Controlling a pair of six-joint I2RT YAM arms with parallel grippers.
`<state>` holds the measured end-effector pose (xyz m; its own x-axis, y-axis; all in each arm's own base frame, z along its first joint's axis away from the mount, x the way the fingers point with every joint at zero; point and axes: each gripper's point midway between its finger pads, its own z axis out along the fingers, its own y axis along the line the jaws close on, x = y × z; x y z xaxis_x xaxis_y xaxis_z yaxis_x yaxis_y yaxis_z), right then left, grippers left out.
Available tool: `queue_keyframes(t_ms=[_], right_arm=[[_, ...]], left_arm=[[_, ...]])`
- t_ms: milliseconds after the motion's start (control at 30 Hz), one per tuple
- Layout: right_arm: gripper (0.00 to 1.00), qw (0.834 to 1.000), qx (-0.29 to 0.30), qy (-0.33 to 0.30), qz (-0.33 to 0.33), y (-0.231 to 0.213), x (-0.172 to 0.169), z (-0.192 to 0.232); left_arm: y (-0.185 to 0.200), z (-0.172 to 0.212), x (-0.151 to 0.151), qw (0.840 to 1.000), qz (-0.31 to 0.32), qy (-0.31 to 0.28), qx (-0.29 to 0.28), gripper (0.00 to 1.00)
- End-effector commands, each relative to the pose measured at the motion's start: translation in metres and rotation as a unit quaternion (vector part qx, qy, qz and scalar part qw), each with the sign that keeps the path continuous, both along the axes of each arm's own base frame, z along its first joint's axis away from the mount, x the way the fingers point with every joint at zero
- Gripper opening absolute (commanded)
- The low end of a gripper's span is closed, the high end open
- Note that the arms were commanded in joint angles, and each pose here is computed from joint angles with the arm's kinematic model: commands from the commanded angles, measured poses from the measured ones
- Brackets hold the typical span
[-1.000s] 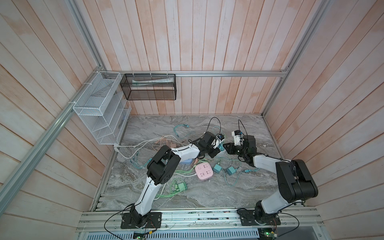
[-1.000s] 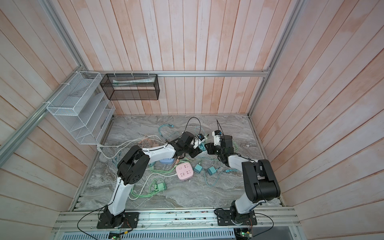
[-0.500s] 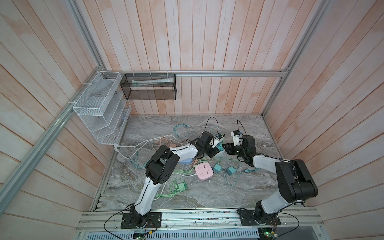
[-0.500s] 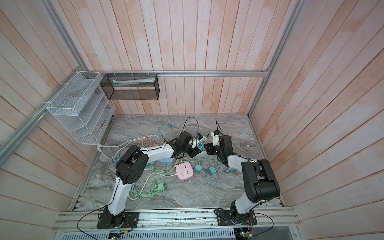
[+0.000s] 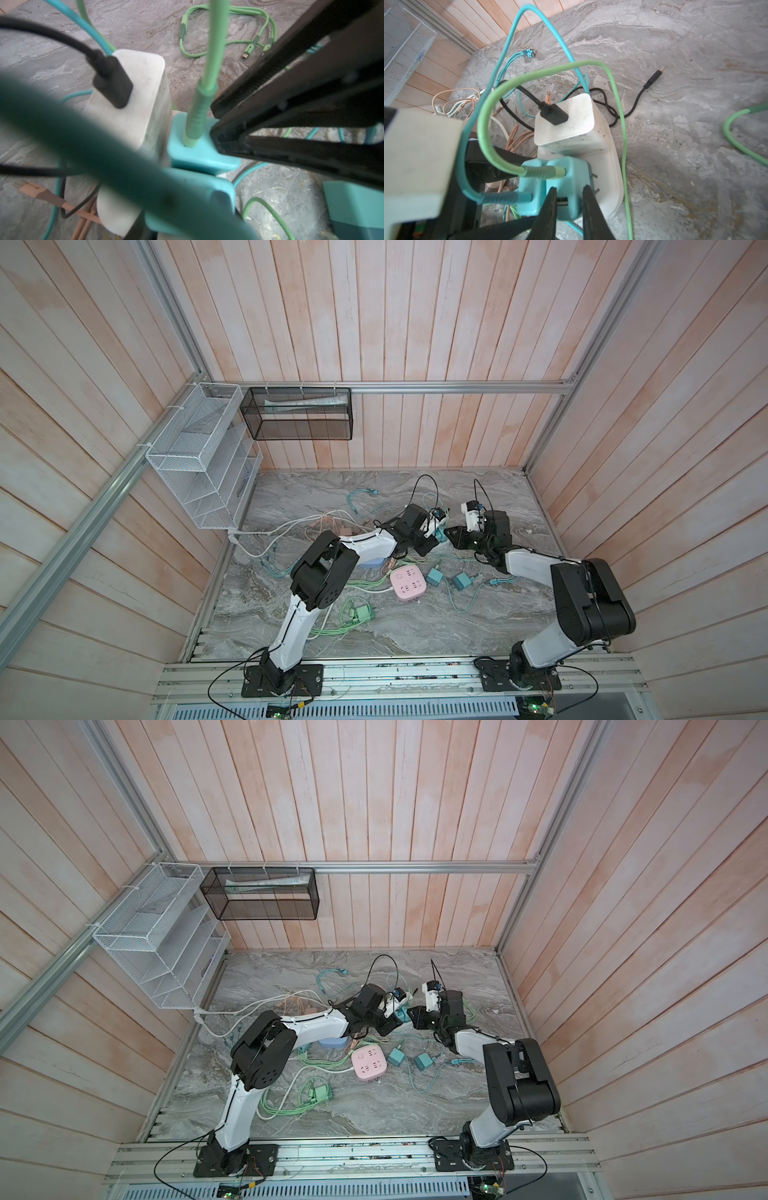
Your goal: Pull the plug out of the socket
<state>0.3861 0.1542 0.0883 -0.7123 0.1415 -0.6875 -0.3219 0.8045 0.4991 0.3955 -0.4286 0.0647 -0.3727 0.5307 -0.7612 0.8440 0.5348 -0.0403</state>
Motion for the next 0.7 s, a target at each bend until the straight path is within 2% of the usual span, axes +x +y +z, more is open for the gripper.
queue_keyframes(t_ms=[0, 300, 500, 667], right_arm=[[0.20, 0.989, -0.042, 0.143, 0.002, -0.010, -0.049, -0.067], [0.20, 0.989, -0.043, 0.142, 0.002, -0.010, -0.048, -0.067], [0.20, 0.988, -0.046, 0.144, 0.001, -0.011, -0.050, -0.069], [0.20, 0.989, -0.049, 0.142, -0.001, -0.012, -0.050, -0.068]], left_arm=[[0.004, 0.078, 0.030, 0.994, 0.034, -0.064, -0.081, 0.17], [0.005, 0.086, 0.026, 0.994, 0.032, -0.067, -0.077, 0.17], [-0.003, 0.096, 0.019, 0.991, 0.016, -0.056, -0.118, 0.17], [-0.015, 0.083, 0.017, 0.994, -0.001, -0.089, -0.058, 0.17]])
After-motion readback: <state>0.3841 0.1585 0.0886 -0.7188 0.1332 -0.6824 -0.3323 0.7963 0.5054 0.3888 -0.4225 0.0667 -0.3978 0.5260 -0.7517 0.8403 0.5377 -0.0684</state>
